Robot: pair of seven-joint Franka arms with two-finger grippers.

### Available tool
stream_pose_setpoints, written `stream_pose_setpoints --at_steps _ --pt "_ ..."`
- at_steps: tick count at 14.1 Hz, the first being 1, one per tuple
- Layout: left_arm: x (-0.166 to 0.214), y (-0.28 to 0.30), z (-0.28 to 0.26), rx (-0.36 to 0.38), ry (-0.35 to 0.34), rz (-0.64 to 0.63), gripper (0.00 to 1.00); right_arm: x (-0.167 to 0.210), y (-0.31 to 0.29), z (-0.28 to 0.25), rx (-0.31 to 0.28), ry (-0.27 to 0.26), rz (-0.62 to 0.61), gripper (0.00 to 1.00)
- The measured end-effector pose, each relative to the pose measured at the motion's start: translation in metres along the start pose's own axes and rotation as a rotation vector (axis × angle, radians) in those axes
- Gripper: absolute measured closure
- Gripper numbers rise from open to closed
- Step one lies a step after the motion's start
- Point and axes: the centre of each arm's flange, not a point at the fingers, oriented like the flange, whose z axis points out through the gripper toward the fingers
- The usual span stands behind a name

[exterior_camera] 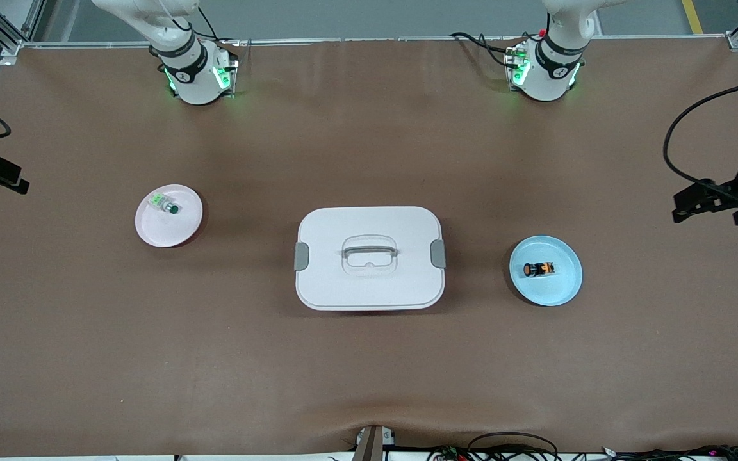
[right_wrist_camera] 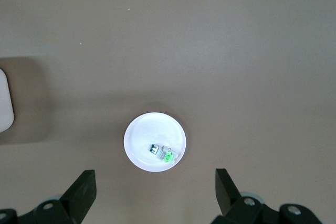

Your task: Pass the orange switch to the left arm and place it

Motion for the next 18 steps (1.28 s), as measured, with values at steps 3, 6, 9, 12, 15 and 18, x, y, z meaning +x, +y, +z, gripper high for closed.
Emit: stream_pose_setpoints --at_steps 3,6,9,12,15,18 --pt "-0.004 -0.008 0.001 -0.018 -0.01 -0.021 0.0 -0.001 -0.002 0.0 0.016 0.001 0.0 0.0" --pt "-0.015 0.024 -0.004 -0.026 -0.034 -0.024 0.0 -0.002 -0.003 -0.003 0.035 0.006 0.001 0.0" --pt "-0.044 0.063 -0.02 -0.016 -0.037 -0.046 0.0 -0.004 -0.004 -0.005 0.045 0.009 0.001 0.0" --pt "-0.067 0.075 -0.036 -0.008 -0.023 -0.03 0.0 -0.005 -0.004 -0.005 0.047 0.008 0.007 0.0" --pt "-0.077 0.07 -0.043 -0.005 -0.026 -0.017 0.0 -0.005 -0.005 -0.004 0.049 0.006 0.022 0.0" --pt "-0.079 0.057 -0.046 -0.006 -0.028 0.032 0.0 -0.005 -0.005 -0.004 0.051 0.006 0.022 0.0"
